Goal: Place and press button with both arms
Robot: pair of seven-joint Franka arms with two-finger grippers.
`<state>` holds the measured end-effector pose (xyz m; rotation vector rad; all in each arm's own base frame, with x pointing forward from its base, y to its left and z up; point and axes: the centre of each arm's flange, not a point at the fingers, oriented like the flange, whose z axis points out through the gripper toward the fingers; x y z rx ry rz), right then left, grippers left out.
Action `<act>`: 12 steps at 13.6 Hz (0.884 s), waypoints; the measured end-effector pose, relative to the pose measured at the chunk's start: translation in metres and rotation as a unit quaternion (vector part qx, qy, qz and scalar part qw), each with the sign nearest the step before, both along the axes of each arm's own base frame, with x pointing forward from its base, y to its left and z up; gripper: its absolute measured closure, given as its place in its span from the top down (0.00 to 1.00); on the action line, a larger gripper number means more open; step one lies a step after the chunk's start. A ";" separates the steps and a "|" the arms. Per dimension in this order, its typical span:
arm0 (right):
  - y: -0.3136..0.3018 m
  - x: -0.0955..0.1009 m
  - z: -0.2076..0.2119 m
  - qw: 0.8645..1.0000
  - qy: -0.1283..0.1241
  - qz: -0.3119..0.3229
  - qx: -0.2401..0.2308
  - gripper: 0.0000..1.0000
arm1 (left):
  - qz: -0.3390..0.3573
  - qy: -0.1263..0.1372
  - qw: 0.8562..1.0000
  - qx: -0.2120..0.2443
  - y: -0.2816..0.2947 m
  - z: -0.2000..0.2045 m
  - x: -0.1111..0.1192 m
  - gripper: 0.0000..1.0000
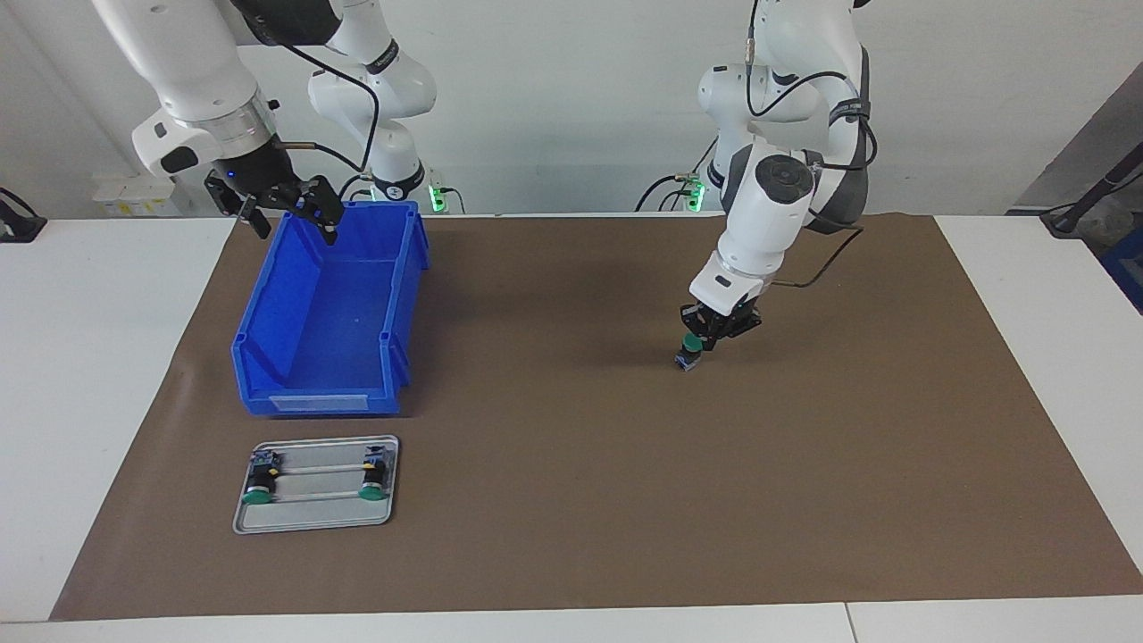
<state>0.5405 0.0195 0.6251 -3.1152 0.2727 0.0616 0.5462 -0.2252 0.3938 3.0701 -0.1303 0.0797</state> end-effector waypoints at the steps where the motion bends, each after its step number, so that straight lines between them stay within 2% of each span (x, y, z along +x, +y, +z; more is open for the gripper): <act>1: 0.000 0.000 0.000 1.000 0.000 0.000 0.000 1.00 | 0.000 0.000 1.000 -0.001 -0.001 -0.003 0.001 0.01; 12: 0.000 0.000 0.000 1.000 0.000 0.000 0.000 1.00 | -0.012 -0.001 1.000 0.009 0.000 -0.011 -0.001 0.01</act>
